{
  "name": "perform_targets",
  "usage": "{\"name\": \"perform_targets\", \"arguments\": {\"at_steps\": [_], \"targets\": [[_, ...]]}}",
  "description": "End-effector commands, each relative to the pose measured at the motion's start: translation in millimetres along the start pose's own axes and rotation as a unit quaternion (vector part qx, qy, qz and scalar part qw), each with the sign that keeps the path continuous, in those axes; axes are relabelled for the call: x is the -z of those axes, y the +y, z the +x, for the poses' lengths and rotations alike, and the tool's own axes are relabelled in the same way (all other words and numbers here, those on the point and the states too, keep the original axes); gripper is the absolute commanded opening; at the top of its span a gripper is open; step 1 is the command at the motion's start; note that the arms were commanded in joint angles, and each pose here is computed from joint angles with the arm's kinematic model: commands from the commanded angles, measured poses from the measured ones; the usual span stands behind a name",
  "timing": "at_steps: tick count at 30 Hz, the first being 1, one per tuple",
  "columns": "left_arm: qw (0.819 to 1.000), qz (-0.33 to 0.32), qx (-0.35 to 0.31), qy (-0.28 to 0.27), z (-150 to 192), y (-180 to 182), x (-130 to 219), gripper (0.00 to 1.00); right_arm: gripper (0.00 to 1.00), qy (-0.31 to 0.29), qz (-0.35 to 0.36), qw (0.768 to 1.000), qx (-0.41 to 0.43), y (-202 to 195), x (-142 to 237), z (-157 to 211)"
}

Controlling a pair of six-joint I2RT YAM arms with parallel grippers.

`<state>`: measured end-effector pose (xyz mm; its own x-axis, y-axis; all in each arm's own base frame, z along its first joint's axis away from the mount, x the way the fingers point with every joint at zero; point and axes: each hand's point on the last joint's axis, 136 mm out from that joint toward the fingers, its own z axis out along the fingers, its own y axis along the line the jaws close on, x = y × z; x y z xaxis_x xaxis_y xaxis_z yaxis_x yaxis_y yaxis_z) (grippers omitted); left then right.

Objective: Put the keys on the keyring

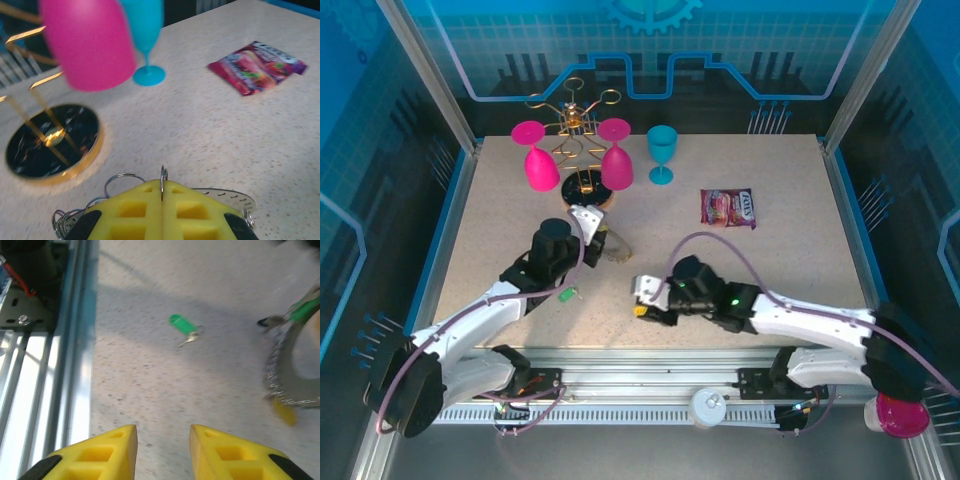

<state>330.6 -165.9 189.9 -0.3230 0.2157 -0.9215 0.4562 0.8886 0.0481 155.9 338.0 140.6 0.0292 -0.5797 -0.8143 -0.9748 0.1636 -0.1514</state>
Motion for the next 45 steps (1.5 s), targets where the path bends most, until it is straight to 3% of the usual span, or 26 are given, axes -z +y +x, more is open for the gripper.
{"name": "perform_targets", "arguments": {"at_steps": [1, 7, 15, 21, 32, 36, 45], "targets": [[0.995, -0.052, 0.083, -0.009, -10, 28, 7, 0.0, 0.34, -0.016, 0.023, 0.999, -0.035, 0, -33, -27], [0.985, -0.085, 0.152, -0.01, -4, 55, 8, 0.0, 0.37, -0.031, 0.042, 0.994, -0.094, -14, -103, -44], [0.981, -0.088, 0.167, -0.035, -5, 63, 10, 0.0, 0.43, -0.034, 0.07, 0.977, -0.196, -43, -168, -31], [0.984, -0.074, 0.157, -0.042, -8, 59, 10, 0.0, 0.49, -0.028, 0.094, 0.972, -0.213, -60, -195, -20], [0.985, -0.063, 0.155, -0.046, -8, 55, 10, 0.0, 0.5, -0.006, 0.109, 0.971, -0.212, -71, -224, 0], [0.985, -0.062, 0.155, -0.047, -8, 55, 10, 0.0, 0.42, 0.005, 0.104, 0.973, -0.206, -69, -229, 6], [0.986, -0.062, 0.149, -0.048, -9, 54, 12, 0.0, 0.05, 0.011, 0.075, 0.978, -0.196, -54, -203, 7]]}}
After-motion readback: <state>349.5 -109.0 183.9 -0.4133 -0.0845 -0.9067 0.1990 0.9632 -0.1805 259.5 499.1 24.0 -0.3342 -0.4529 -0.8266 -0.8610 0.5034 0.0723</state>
